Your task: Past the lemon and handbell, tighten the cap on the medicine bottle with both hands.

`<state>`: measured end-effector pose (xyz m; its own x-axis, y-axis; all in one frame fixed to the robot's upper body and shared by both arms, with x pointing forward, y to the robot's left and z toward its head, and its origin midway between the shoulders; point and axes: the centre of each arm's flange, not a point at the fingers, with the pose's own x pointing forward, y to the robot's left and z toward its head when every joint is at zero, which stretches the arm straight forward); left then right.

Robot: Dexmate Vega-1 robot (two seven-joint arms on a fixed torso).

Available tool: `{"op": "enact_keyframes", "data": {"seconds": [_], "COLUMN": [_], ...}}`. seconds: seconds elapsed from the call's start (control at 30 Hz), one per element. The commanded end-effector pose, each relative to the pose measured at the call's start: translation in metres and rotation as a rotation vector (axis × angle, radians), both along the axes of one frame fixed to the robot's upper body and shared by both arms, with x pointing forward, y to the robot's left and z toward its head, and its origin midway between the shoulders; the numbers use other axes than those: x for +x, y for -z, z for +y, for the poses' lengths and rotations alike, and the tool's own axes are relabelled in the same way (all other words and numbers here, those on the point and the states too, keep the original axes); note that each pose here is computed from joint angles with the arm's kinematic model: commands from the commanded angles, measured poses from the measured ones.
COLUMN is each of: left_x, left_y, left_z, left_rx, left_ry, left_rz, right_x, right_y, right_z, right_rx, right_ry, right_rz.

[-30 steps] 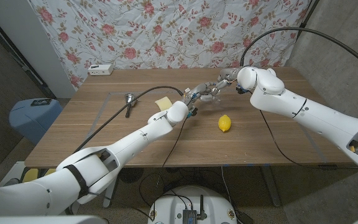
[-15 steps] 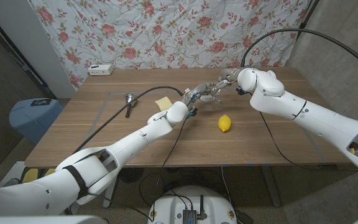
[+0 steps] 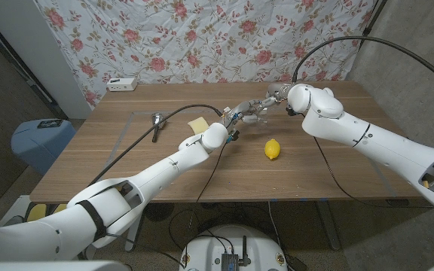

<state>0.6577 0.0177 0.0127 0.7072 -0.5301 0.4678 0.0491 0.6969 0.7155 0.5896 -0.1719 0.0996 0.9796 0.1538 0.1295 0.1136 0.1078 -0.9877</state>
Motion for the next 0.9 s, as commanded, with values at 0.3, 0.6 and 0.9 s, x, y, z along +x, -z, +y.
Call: {"op": "enact_keyframes", "data": {"seconds": [0.3, 0.6, 0.9], "left_x": [-0.0007, -0.0013, -0.0024], "left_y": [0.0009, 0.0018, 0.0021], "left_z": [0.0028, 0.0034, 0.0045], "left_rx": [-0.011, -0.013, -0.015], "left_ry": [-0.008, -0.008, -0.009], "left_rz": [-0.001, -0.001, -0.004], "right_x": [0.0037, 0.0025, 0.0012], "right_y": [0.0041, 0.0053, 0.0062], "right_z": [0.0042, 0.0045, 0.0051], "right_rx": [0.014, 0.009, 0.009], "right_ry": [0.01, 0.01, -0.003], "right_rz": [-0.025, -0.015, 0.002]}}
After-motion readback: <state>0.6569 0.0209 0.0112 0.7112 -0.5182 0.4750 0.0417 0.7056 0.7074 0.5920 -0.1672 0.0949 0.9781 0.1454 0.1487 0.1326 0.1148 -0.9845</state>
